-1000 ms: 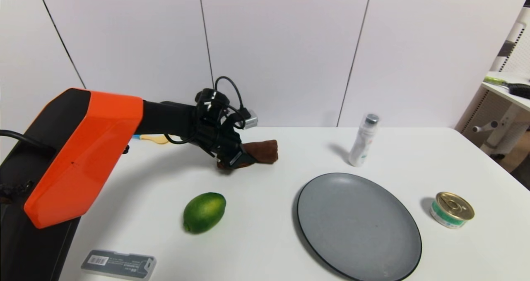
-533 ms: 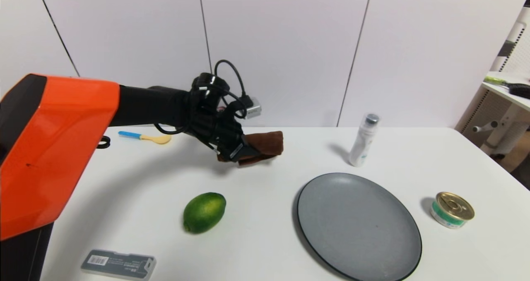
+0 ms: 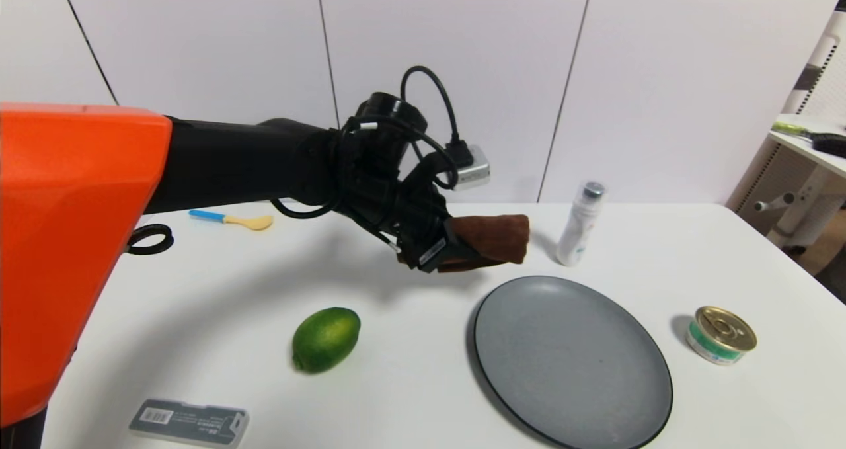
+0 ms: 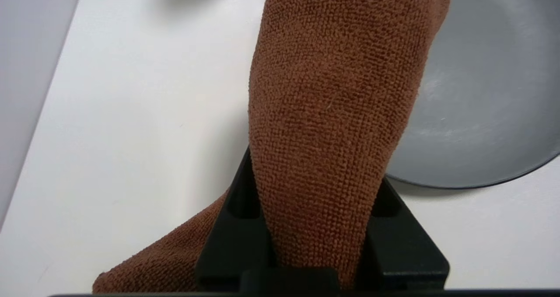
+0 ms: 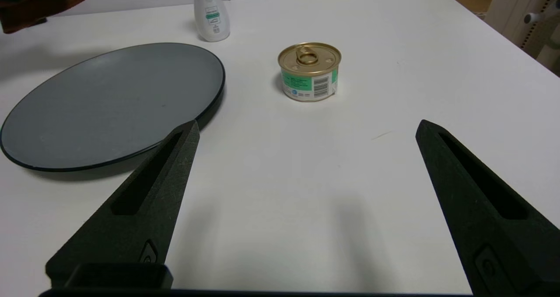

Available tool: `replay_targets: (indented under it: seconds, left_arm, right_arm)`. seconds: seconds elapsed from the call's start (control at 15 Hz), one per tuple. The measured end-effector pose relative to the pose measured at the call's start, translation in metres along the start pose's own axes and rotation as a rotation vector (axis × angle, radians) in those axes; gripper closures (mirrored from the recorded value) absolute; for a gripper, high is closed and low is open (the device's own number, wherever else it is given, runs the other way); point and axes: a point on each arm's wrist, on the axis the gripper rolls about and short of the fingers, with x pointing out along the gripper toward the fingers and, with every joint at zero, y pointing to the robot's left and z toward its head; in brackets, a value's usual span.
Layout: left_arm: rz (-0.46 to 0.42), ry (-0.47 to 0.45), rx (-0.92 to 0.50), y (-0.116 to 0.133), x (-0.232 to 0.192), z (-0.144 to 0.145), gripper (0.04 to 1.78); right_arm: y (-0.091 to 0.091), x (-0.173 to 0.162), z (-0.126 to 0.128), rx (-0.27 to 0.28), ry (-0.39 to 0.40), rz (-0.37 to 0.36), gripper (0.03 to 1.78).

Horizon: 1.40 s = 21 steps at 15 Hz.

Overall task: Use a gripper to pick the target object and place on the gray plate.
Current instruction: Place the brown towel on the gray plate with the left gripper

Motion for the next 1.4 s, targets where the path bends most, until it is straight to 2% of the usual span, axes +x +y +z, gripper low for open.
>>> replay_targets:
  seconds: [0.4,0.67,1.0,1.2,1.4]
  left_arm:
    - [-0.119,-0.025,0.066,-0.04,0.042,0.025,1.34]
    - [-0.202,0.007,0.071,-0.064,0.078,0.021,1.34]
    - [-0.261,0.026,0.078,-0.082,0.112,0.016,1.34]
    - [-0.273,0.038,0.077,-0.084,0.12,0.014,0.97]
    - [-0.268,0.038,0.08,-0.084,0.118,0.015,0.7]
  right_arm:
    - [0.0,0.0,0.0,0.0,0.0,0.0,0.1]
    - [0.0,0.0,0.0,0.0,0.0,0.0,0.1]
    - [0.0,0.0,0.0,0.0,0.0,0.0,0.1]
    - [0.0,0.0,0.0,0.0,0.0,0.0,0.1]
    - [0.0,0.0,0.0,0.0,0.0,0.0,0.1]
